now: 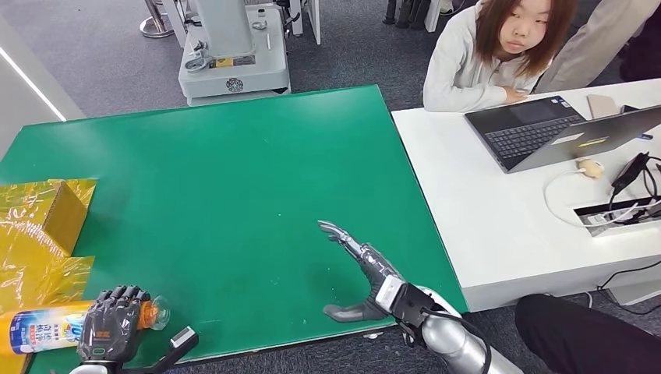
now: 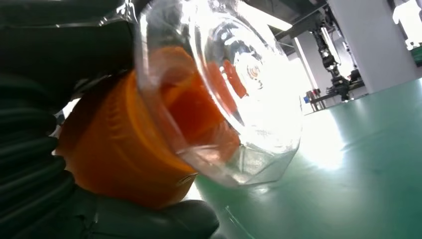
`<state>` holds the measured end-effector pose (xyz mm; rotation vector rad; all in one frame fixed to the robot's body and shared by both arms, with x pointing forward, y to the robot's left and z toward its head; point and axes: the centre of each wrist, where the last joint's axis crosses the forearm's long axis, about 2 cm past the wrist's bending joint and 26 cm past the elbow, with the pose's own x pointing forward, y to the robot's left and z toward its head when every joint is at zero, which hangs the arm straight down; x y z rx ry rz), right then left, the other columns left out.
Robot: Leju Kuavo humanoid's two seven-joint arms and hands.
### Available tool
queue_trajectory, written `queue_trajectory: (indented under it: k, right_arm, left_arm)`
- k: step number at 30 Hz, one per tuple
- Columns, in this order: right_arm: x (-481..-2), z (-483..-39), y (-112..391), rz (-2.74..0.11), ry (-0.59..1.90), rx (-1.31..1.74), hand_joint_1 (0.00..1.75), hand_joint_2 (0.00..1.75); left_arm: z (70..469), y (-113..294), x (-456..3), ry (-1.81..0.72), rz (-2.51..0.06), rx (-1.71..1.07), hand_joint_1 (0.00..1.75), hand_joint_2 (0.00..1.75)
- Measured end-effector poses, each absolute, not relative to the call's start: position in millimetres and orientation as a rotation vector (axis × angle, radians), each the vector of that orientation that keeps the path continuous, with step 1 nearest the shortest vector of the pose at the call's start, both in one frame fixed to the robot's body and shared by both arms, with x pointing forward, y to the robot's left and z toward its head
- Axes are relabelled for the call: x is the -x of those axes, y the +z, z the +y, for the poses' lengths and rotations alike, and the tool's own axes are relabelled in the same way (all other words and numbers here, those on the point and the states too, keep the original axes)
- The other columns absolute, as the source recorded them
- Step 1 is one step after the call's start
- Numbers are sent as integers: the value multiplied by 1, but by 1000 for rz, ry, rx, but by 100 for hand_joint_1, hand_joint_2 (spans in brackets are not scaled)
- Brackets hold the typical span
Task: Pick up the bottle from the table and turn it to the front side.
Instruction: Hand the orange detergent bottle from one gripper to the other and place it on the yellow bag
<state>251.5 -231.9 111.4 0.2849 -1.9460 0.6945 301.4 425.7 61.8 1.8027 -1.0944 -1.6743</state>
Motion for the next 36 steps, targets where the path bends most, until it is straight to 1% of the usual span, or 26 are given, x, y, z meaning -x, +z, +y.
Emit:
queue_trajectory:
  k: [8,21,25,27,29,30,31,33,34,36]
  right_arm:
    - [-254,-227,109,-1936,716,-288,0,175]
    - [-252,-224,106,-1912,703,-274,0,175]
    - [-249,-224,103,-1905,703,-260,0,175]
    - [-245,-224,100,-1898,702,-254,0,175]
    - [-239,-223,97,-1888,694,-249,0,175]
    - [-238,-223,96,-1886,690,-248,0,175]
    - [-238,-223,96,-1889,682,-248,0,175]
    - [-239,-222,97,-1904,651,-258,0,175]
    - [-239,-222,97,-1915,630,-267,0,175]
    - [-241,-223,98,-1932,591,-284,0,175]
  left_arm:
    - [414,71,-311,-1723,-1170,-1840,0,175]
    - [410,78,-319,-1813,-1218,-1840,0,175]
    - [403,79,-316,-1888,-1307,-1710,0,175]
    - [388,76,-310,-1883,-1440,-1516,0,175]
    - [366,73,-306,-1776,-1672,-1215,0,175]
    - [358,74,-308,-1665,-1819,-1075,0,175]
    - [353,75,-310,-1534,-1959,-974,0,175]
    - [350,77,-311,-1205,-2171,-883,0,175]
    - [346,76,-309,-1035,-2218,-865,0,175]
    - [329,73,-302,-743,-2197,-824,0,175]
